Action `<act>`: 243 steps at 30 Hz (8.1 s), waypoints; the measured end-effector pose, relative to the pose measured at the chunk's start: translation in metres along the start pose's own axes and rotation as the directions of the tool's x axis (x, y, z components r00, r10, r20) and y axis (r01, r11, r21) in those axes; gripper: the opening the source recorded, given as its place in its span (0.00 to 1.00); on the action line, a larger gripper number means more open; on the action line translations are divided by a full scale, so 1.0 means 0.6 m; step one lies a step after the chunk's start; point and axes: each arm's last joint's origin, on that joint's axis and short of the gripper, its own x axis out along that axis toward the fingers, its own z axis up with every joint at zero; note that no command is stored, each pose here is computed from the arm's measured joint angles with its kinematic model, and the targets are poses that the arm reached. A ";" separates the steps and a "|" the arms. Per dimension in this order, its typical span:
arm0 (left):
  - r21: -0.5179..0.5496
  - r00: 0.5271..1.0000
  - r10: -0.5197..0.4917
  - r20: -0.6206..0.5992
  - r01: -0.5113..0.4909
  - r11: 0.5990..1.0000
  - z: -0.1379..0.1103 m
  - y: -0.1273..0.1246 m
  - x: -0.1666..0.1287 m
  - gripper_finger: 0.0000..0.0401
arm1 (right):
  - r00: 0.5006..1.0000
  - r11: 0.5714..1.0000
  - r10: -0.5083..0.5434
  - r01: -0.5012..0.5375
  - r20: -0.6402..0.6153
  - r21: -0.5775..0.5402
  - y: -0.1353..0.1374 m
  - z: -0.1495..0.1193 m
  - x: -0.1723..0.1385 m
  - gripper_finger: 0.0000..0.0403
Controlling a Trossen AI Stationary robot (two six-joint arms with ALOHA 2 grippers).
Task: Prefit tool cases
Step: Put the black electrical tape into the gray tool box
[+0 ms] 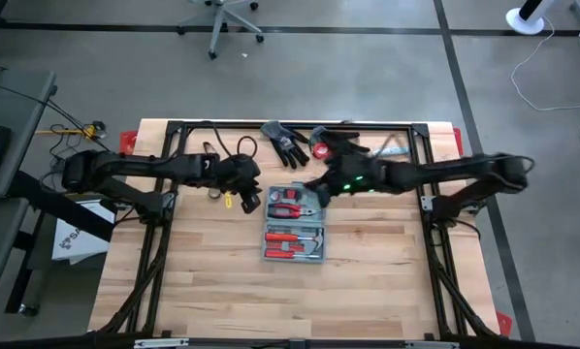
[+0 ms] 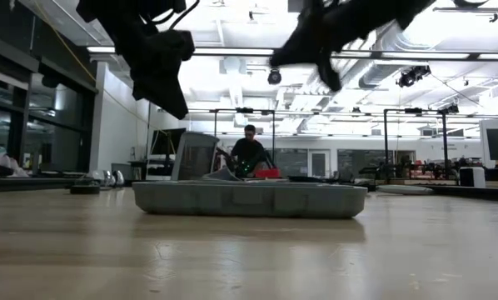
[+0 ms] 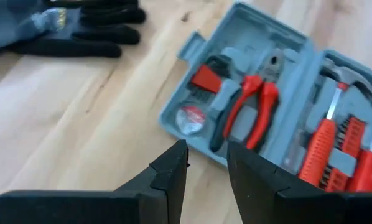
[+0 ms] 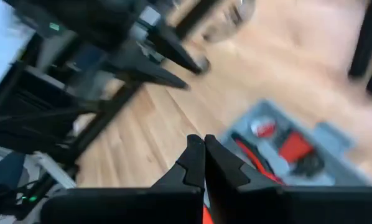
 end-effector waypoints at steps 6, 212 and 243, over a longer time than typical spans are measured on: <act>-0.171 0.995 0.057 -0.084 -0.070 0.983 -0.008 0.026 0.002 0.26 | 0.997 0.998 0.004 0.001 0.078 -0.066 0.014 0.034 -0.112 0.00; -0.169 0.966 -0.053 -0.253 0.010 0.986 -0.011 0.021 0.158 0.31 | 0.943 0.995 -0.049 0.017 -0.329 -0.101 -0.110 -0.031 0.256 0.00; -0.142 0.987 -0.080 -0.142 0.060 0.988 -0.027 0.037 0.176 0.31 | 0.921 0.985 -0.107 0.049 -0.374 -0.163 -0.124 -0.020 0.248 0.00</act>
